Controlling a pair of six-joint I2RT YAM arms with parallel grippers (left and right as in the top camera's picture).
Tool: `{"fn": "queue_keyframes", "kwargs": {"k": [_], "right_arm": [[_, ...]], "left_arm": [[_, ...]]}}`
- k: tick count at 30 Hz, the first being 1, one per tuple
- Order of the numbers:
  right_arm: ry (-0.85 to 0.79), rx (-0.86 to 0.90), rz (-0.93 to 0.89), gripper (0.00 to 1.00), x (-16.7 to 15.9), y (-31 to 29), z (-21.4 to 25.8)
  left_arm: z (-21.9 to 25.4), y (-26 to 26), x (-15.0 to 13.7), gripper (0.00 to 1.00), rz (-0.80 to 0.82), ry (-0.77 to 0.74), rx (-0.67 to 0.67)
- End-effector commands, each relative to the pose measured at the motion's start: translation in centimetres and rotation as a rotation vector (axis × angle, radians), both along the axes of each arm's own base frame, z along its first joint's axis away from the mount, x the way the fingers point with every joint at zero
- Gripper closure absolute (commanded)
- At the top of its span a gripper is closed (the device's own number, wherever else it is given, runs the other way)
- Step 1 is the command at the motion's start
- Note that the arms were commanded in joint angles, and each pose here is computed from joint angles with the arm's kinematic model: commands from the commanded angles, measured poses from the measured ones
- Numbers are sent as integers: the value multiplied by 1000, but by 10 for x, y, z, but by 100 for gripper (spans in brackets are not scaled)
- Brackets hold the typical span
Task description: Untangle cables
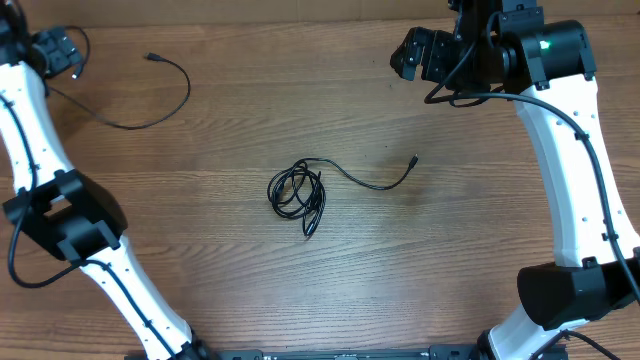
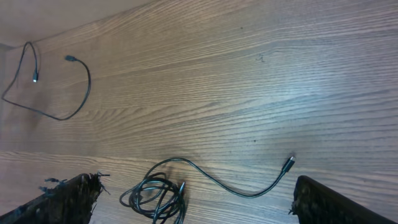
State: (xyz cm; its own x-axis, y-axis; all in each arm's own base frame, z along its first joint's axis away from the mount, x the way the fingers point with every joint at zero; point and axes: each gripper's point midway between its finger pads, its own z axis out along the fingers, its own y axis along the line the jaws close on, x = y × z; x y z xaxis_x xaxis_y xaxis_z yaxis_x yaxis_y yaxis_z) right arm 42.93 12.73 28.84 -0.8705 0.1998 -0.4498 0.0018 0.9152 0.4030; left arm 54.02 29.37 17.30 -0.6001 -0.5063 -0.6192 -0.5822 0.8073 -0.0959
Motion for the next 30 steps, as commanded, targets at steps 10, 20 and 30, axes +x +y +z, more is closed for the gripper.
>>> {"fn": "queue_keyframes", "kwargs": {"k": [10,20,30], "right_arm": [[-32,10,15,0,1,3,8],[-18,6,16,0,-2,3,6],[-40,-3,33,0,1,3,8]], "left_arm": [[-54,-141,29,5,-567,175,16],[-129,-207,19,9,-965,343,135],[-170,-182,4,15,-997,464,255]]}}
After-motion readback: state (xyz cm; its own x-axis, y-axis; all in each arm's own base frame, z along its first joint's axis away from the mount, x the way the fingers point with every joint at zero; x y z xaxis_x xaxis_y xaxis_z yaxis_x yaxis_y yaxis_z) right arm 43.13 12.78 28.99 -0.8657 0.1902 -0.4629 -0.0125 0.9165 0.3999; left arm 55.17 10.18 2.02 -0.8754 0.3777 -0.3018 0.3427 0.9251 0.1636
